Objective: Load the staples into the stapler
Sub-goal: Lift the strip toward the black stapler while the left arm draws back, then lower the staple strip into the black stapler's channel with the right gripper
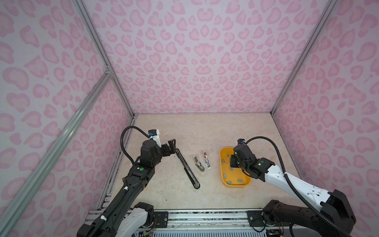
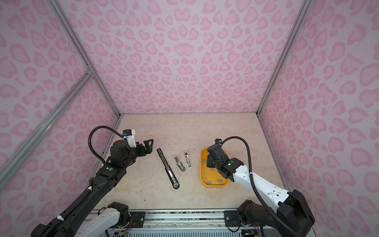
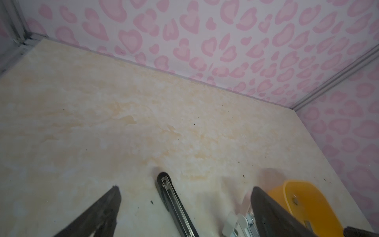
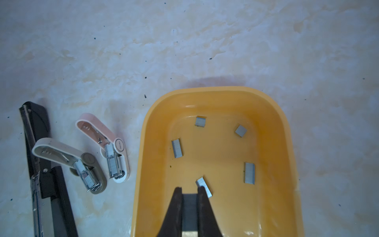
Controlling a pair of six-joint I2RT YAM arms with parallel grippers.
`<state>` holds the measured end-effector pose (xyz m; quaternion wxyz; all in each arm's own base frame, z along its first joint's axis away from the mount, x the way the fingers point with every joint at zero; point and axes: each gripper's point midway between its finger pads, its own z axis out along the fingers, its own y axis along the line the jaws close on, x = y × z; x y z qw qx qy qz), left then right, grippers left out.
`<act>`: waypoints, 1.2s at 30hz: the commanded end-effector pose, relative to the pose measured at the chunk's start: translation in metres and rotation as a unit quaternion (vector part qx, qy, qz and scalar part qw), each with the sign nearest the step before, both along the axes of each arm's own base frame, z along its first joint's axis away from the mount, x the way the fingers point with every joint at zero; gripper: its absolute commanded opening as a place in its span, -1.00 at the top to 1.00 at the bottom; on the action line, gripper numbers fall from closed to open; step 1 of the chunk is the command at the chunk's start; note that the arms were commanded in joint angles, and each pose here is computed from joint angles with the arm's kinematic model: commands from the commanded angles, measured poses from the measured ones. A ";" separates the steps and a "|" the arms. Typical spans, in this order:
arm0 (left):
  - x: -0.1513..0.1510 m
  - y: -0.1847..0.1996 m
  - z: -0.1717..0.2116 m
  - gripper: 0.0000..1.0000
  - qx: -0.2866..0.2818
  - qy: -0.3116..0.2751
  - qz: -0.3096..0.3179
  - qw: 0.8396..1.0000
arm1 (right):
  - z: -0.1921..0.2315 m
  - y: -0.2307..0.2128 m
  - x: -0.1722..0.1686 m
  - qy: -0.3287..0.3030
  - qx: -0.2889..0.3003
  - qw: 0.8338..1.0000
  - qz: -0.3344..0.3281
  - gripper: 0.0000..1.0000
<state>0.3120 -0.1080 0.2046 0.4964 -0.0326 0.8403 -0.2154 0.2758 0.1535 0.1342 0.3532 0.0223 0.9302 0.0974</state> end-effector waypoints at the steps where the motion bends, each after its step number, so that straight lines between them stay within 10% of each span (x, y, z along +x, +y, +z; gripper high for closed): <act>1: -0.040 -0.015 -0.031 -0.95 -0.027 0.056 -0.044 0.997 | 0.013 0.008 -0.008 -0.030 -0.002 0.999 0.041 0.90; 13: -0.091 0.052 -0.021 -0.95 -0.042 -0.055 0.091 0.993 | 0.036 0.071 -0.031 -0.071 -0.024 0.980 0.186 0.88; 36: -0.084 0.045 -0.073 -0.95 -0.025 0.008 0.083 0.996 | -0.034 0.229 -0.089 -0.011 -0.071 0.932 0.356 0.91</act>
